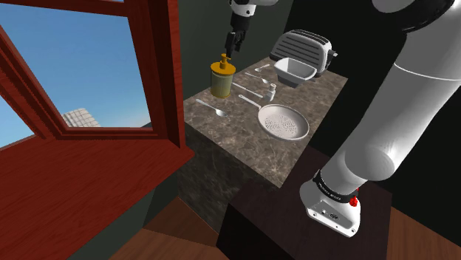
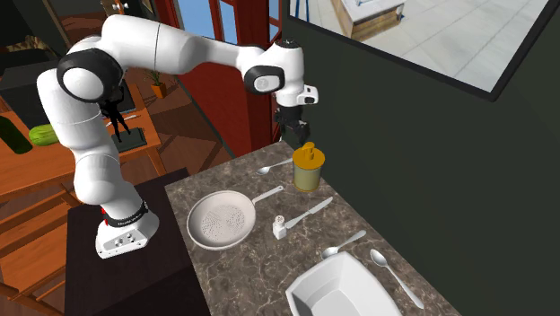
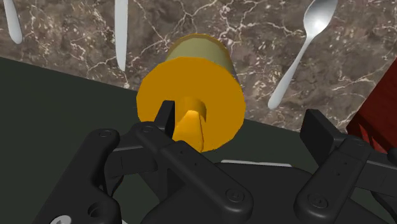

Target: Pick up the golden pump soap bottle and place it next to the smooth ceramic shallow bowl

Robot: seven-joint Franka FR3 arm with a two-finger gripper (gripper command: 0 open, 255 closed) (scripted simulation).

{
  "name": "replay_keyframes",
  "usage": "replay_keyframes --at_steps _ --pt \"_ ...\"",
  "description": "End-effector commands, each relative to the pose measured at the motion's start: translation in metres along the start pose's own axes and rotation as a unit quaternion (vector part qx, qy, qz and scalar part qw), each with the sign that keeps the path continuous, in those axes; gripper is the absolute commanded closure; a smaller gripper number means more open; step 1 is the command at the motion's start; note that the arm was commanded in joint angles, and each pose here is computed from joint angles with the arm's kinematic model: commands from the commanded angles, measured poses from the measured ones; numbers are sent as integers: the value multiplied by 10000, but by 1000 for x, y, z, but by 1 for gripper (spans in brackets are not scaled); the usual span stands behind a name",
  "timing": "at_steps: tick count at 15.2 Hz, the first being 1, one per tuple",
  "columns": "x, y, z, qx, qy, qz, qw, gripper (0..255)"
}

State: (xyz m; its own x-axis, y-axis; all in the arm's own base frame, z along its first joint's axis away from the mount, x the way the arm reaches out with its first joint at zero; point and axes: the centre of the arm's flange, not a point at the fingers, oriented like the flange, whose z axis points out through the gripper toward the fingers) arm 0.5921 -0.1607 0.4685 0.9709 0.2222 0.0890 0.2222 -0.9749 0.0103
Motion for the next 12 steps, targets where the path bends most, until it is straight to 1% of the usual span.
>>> replay_keyframes --at_steps 1,4,12 --pt "18 17 9 18 18 -10 10000 0" --pt "43 41 24 42 42 -19 10000 0" --pt "43 41 64 42 42 -19 10000 0"
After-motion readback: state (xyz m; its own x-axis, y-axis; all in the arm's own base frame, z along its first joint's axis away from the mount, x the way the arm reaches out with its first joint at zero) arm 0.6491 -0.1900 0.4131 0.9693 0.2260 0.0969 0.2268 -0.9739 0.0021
